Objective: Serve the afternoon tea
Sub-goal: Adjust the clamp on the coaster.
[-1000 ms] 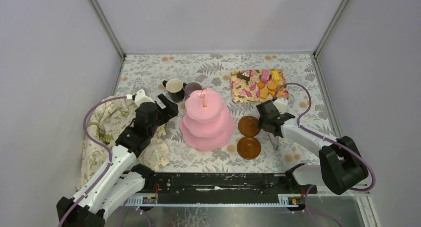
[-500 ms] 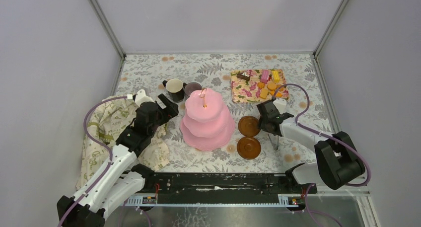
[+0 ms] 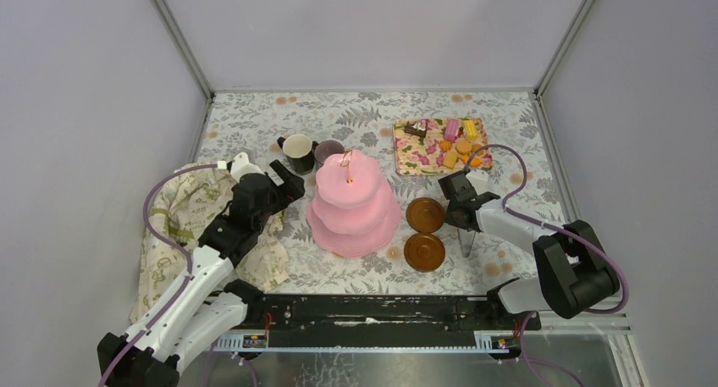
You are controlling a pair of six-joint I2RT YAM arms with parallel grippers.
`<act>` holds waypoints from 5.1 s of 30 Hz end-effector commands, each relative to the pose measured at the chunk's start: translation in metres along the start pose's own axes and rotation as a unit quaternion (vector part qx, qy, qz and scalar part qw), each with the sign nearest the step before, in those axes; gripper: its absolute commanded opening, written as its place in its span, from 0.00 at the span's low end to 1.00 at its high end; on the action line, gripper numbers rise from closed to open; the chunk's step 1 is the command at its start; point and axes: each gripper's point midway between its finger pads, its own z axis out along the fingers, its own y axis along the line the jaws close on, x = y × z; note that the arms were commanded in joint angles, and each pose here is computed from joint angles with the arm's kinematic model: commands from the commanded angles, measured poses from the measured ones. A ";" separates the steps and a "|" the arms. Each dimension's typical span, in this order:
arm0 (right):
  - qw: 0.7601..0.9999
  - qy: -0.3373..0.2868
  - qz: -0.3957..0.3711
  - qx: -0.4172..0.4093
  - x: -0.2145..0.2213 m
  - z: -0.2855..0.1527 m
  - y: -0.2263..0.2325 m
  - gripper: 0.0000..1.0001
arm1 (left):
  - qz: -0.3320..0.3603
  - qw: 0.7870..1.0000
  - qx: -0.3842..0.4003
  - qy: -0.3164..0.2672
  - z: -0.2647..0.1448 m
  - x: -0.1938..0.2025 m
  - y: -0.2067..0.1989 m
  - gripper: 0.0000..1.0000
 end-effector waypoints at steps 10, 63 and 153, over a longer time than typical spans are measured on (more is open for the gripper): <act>1.000 -0.016 0.000 -0.008 -0.011 -0.004 0.003 0.06 | -0.003 1.000 0.003 0.011 -0.002 0.007 0.002 0.96; 0.947 -0.037 -0.276 -0.160 -0.011 -0.033 0.113 0.00 | -0.007 0.999 0.014 0.032 0.001 0.023 0.004 0.93; 0.961 -0.112 -0.182 -0.178 -0.003 -0.037 0.083 0.91 | -0.064 0.998 0.025 -0.011 0.002 0.005 -0.006 0.86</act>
